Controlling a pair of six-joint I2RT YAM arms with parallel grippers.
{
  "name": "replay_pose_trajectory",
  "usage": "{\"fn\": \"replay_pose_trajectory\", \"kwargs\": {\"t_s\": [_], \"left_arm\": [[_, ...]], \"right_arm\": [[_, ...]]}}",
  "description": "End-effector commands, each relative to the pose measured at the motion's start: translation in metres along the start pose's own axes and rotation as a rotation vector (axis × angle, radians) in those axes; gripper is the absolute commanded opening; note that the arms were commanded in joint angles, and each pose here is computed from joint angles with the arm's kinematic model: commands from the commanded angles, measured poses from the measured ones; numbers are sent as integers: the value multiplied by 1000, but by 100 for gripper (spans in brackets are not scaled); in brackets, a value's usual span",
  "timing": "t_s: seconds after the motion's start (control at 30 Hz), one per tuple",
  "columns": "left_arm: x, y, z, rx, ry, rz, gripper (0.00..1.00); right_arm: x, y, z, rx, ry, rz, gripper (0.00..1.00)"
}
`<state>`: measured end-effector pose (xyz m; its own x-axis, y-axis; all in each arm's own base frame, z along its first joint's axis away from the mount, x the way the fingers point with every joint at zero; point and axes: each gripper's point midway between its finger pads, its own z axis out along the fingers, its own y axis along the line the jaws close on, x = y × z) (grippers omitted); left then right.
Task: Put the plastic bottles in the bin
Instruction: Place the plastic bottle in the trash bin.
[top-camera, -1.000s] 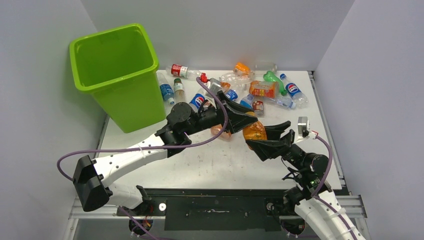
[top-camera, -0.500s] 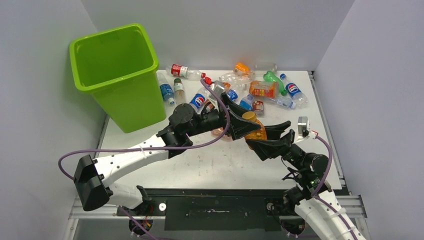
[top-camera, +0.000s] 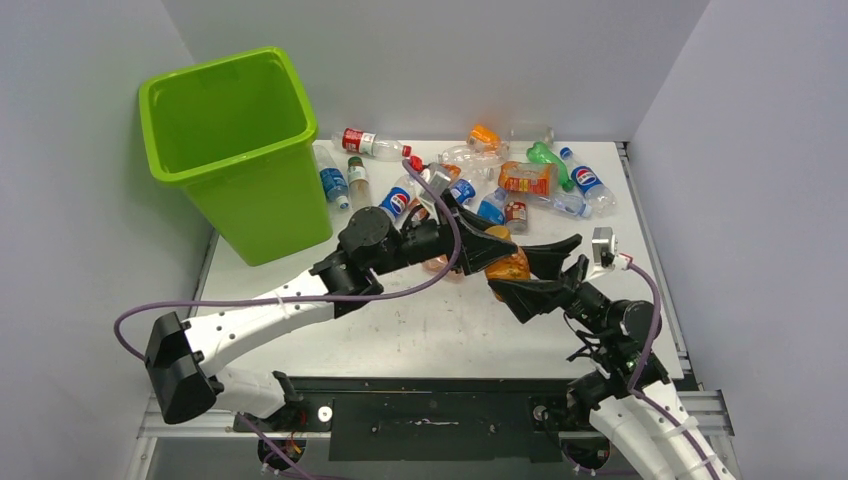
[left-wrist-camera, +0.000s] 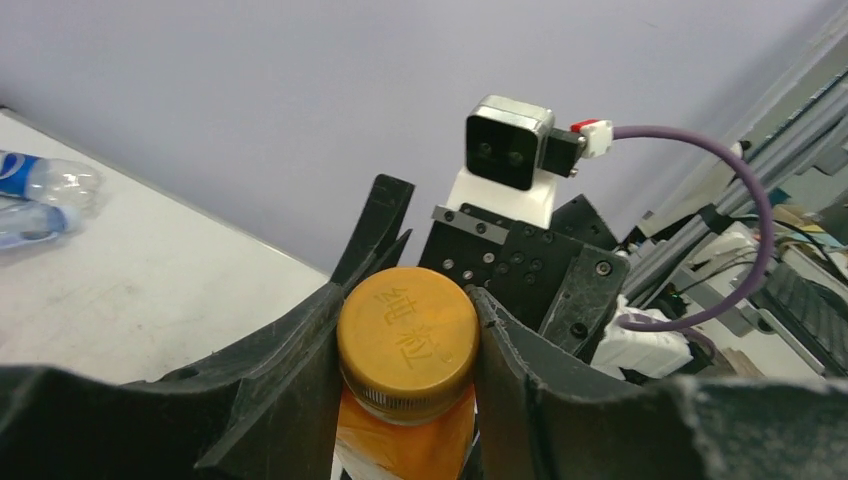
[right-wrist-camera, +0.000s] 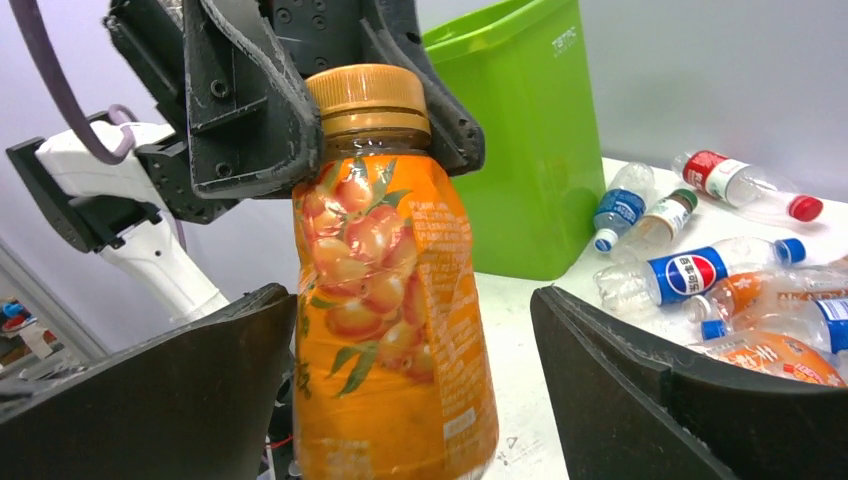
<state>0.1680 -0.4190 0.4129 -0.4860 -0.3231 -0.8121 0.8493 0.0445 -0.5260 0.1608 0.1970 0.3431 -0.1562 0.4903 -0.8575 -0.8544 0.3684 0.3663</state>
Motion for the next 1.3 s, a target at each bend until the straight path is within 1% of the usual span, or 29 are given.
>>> {"fn": "replay_pose_trajectory", "kwargs": {"t_s": [0.0,0.1,0.2,0.27,0.37,0.4,0.47,0.53,0.6,0.7,0.8,0.9,1.0,1.1,1.13,1.17,1.23,1.27], "left_arm": [[-74,-12,-29,-117,-165,192,0],[-135,-8,-61,-271,-268,350,0],[-200,-7,-105,-462,-380,512,0],[-247,-7,-145,-657,-490,628,0],[-296,-2,-202,-956,-606,799,0],[-308,2,-218,-1049,-626,840,0],[-330,23,-251,-1232,-648,879,0],[-349,44,-273,-1336,-663,869,0],[-360,71,-290,-1424,-659,844,0],[-374,99,-308,-1535,-679,836,0],[-378,129,-309,-1571,-639,837,0],[-368,170,-298,-1585,-542,803,0],[-346,206,-299,-1614,-470,741,0],[-331,230,-299,-1604,-432,668,0],[-329,234,-301,-1612,-425,653,5],[-328,237,-302,-1622,-420,644,15],[-329,234,-303,-1620,-428,640,49],[-331,229,-302,-1612,-441,640,62]], "right_arm": [[-20,5,1,57,37,-55,90],[-34,12,-2,89,61,-84,90],[-39,14,-5,120,88,-92,90],[-41,11,-8,153,90,-95,90],[-39,-4,-13,227,71,-95,90],[-37,-11,-15,260,60,-85,90],[-33,-25,-17,321,32,-56,90],[-24,-40,-18,368,17,-13,90],[-14,-50,-17,392,10,30,90],[2,-63,-16,429,29,94,90],[9,-68,-17,447,41,118,90],[13,-74,-20,477,52,115,90],[15,-85,-26,550,62,124,90],[19,-99,-33,646,93,125,90],[20,-104,-36,681,101,121,90],[21,-110,-39,717,105,119,90],[21,-117,-43,759,91,128,90],[21,-116,-43,755,89,129,90]]}}
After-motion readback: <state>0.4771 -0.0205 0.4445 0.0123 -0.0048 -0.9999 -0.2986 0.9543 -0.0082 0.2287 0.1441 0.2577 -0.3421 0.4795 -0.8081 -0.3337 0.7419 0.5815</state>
